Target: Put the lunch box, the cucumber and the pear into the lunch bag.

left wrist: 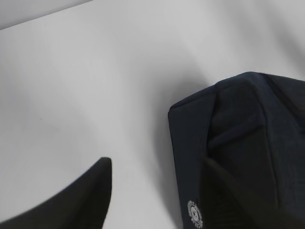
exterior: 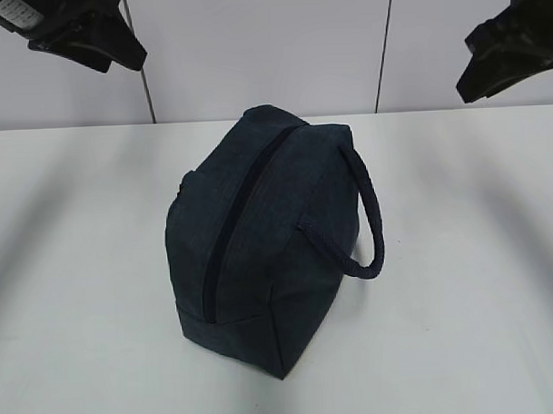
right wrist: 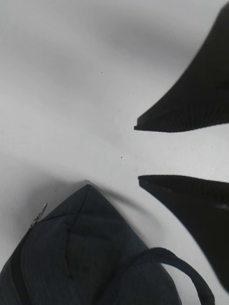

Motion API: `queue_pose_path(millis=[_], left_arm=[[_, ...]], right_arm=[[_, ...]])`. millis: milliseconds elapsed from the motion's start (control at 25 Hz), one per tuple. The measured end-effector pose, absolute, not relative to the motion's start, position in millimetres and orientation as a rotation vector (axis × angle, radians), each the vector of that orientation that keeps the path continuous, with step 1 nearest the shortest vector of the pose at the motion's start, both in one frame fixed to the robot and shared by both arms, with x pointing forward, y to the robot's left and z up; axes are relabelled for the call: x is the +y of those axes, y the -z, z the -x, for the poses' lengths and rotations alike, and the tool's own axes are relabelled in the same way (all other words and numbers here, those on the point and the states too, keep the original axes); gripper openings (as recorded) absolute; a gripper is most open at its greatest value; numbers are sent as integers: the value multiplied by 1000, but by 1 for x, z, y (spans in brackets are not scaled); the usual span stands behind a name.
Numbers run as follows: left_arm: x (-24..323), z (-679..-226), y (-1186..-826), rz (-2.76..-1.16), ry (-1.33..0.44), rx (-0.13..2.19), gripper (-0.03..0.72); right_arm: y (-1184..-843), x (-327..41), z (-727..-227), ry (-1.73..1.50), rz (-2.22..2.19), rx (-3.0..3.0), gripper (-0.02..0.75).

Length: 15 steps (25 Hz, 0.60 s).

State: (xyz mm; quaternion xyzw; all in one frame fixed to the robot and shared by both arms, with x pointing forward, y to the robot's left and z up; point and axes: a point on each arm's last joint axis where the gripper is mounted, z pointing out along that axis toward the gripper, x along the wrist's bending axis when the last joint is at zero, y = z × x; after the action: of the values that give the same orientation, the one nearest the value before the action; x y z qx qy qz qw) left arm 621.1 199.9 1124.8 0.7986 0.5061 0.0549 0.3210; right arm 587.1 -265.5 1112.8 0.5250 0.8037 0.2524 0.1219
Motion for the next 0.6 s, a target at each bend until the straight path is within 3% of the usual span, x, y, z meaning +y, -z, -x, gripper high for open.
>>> queue_pose_path(millis=[200, 440, 600], left_arm=[[203, -611, -1134, -2122, -143, 1340, 359], [227, -593, -1150, -2204, -328, 1519, 359], [232, -577, -1169, -2170, -385, 1546, 359]], right_arm=[[-1146, -265, -555, -768, -1538, 2329, 249], [-1181, -270, -515, -766, -1516, 2255, 246], [-1201, -271, -487, -778, -1503, 2222, 245]])
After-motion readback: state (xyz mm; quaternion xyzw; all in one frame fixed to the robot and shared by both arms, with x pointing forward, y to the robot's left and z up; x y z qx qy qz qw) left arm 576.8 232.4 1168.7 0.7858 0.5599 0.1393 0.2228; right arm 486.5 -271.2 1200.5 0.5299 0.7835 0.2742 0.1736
